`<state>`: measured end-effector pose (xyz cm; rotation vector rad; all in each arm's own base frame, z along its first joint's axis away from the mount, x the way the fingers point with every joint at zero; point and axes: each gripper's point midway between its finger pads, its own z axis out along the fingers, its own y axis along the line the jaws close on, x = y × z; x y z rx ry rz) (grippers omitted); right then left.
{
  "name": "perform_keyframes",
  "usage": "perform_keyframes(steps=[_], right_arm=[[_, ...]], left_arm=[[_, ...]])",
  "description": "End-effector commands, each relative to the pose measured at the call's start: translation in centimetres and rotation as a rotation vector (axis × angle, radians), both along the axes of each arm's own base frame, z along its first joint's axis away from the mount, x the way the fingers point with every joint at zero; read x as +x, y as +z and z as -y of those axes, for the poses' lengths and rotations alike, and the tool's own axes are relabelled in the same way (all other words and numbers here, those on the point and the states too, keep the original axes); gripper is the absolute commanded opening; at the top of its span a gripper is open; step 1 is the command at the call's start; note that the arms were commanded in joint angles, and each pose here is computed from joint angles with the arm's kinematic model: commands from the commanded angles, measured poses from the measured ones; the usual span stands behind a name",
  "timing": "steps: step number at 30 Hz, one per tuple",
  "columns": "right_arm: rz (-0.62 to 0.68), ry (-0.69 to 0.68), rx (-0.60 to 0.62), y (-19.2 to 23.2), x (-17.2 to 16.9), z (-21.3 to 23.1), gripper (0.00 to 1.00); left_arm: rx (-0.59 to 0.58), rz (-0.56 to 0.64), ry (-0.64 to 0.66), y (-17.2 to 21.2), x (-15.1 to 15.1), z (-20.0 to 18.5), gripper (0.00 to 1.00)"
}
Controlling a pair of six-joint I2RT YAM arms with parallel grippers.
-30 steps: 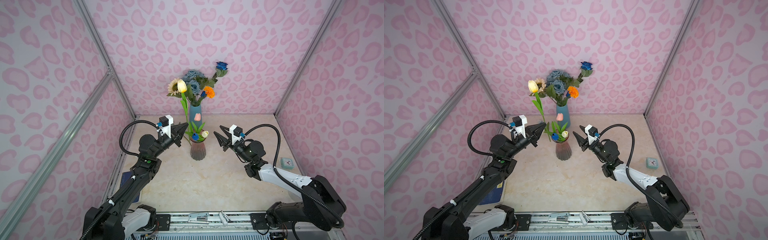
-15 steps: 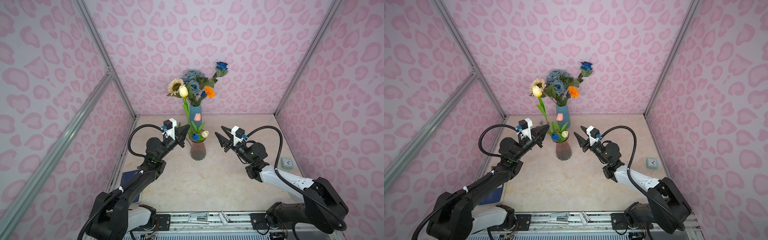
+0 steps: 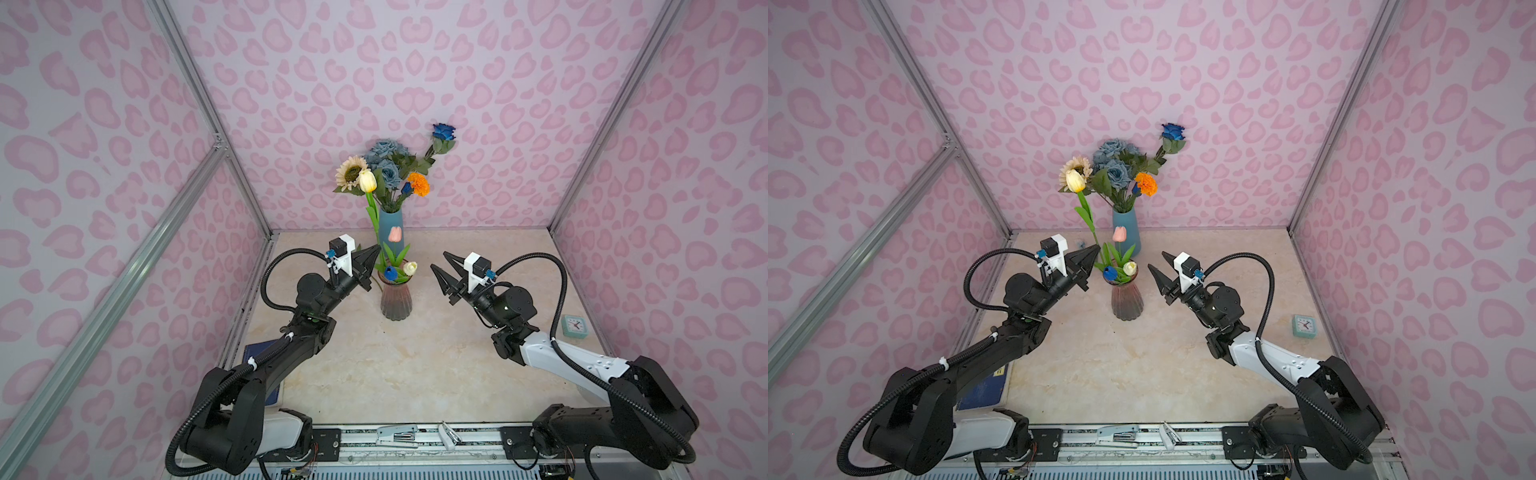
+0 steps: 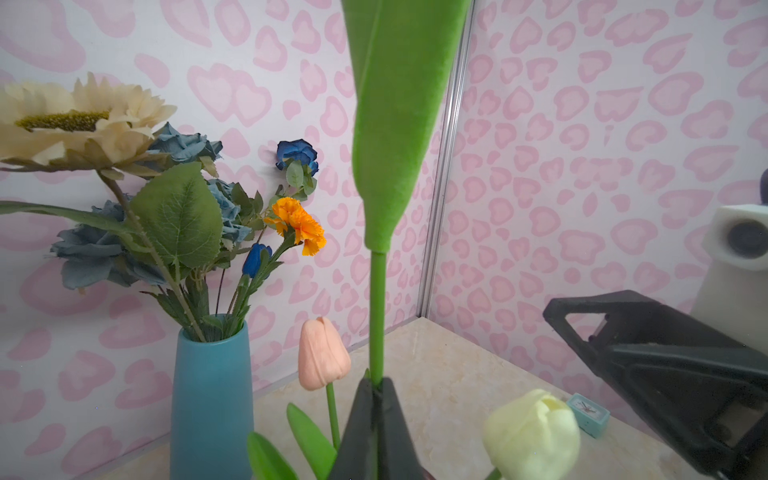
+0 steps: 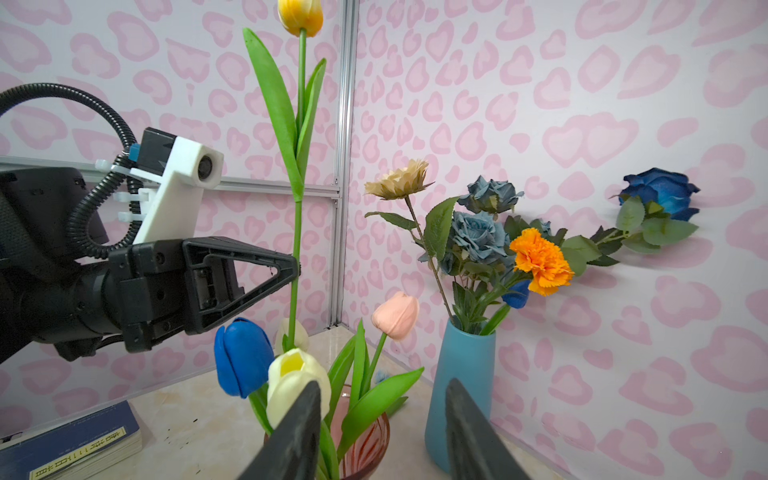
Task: Arrange the flowers into the vase
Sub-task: 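Carry the yellow tulip over the pink vase with the left gripper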
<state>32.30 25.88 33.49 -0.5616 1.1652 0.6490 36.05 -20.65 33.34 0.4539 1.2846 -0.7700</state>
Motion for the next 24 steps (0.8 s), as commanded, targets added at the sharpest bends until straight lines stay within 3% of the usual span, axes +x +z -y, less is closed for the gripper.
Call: perform_keyframes(steps=[1,14,24], right_arm=[[0.026,-0.002,0.008,0.5,-0.3,0.2,0.48],[0.034,0.010,0.006,0.5,-0.1,-0.2,0.49],[0.036,0.022,0.006,0.5,0.2,-0.7,0.50]], left_arm=[[-0.012,0.045,0.020,0.4,-0.1,-0.3,0.03],[0.018,0.043,0.050,-2.3,-1.6,0.4,0.03],[0.092,-0.002,0.053,-4.2,-2.8,0.6,0.20]])
